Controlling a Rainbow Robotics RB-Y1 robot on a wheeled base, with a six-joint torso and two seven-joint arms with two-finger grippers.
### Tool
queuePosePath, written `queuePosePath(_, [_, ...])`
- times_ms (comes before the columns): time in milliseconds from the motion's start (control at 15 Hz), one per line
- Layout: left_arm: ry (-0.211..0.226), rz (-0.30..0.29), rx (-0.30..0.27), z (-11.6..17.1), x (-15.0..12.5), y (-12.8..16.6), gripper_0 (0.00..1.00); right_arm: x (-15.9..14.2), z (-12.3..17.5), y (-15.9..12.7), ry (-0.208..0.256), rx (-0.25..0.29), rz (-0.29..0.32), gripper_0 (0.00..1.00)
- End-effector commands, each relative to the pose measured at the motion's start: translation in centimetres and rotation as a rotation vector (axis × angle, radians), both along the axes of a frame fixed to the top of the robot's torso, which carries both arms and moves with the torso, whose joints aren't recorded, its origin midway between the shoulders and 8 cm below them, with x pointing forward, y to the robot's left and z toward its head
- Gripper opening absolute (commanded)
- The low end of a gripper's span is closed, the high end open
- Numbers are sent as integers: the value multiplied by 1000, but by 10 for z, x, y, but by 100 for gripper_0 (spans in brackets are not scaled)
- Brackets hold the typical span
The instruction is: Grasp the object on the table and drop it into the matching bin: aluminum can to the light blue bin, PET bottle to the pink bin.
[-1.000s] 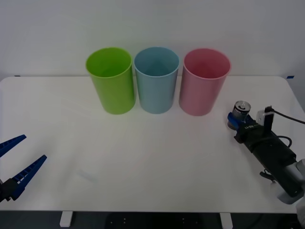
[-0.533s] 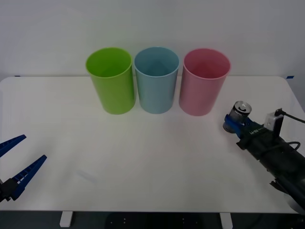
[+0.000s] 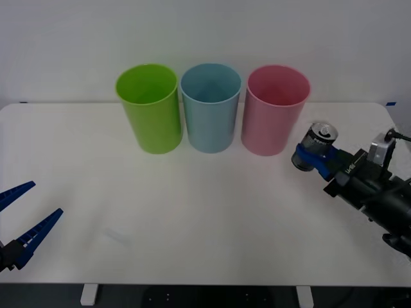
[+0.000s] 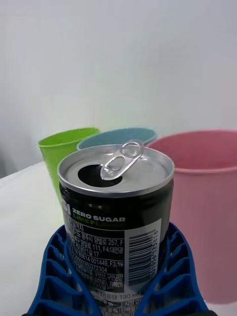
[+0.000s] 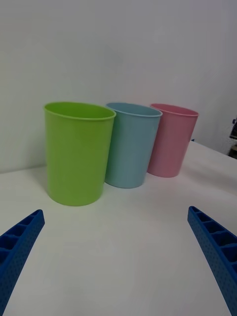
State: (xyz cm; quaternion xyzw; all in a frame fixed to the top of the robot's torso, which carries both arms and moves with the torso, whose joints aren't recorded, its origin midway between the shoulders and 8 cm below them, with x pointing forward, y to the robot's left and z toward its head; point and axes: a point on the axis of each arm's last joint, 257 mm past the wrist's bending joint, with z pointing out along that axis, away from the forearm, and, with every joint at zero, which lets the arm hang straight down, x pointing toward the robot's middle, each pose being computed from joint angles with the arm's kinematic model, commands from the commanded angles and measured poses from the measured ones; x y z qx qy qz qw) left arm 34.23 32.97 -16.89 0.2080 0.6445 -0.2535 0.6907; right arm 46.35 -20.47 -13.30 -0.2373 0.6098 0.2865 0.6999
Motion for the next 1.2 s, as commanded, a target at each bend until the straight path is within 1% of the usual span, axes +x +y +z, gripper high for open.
queuePosePath(67, [0, 0, 0, 0, 0, 0, 100, -4, 21, 12, -50, -34, 24, 0])
queuePosePath(133, [0, 0, 0, 0, 0, 0, 100, -4, 28, 16, -58, -36, 33, 0])
queuePosePath(200, [0, 0, 0, 0, 0, 0, 100, -5, 35, 20, -51, -32, 44, 0])
queuePosePath(400, [0, 0, 0, 0, 0, 0, 100, -1, 60, 32, -51, -1, 76, 0])
queuePosePath(600, [0, 0, 0, 0, 0, 0, 100, 12, 86, 45, -57, 0, 97, 0])
queuePosePath(733, [0, 0, 0, 0, 0, 0, 100, 24, 103, 51, -59, -7, 95, 0])
queuePosePath(867, [0, 0, 0, 0, 0, 0, 100, 33, 114, 55, -50, -4, 91, 0])
queuePosePath(1000, [0, 0, 0, 0, 0, 0, 100, 44, 122, 63, -33, 9, 101, 0])
queuePosePath(1133, [0, 0, 0, 0, 0, 0, 100, 65, 126, 71, -26, -2, 106, 0])
queuePosePath(1200, [0, 0, 0, 0, 0, 0, 100, 78, 127, 75, -15, -1, 108, 0])
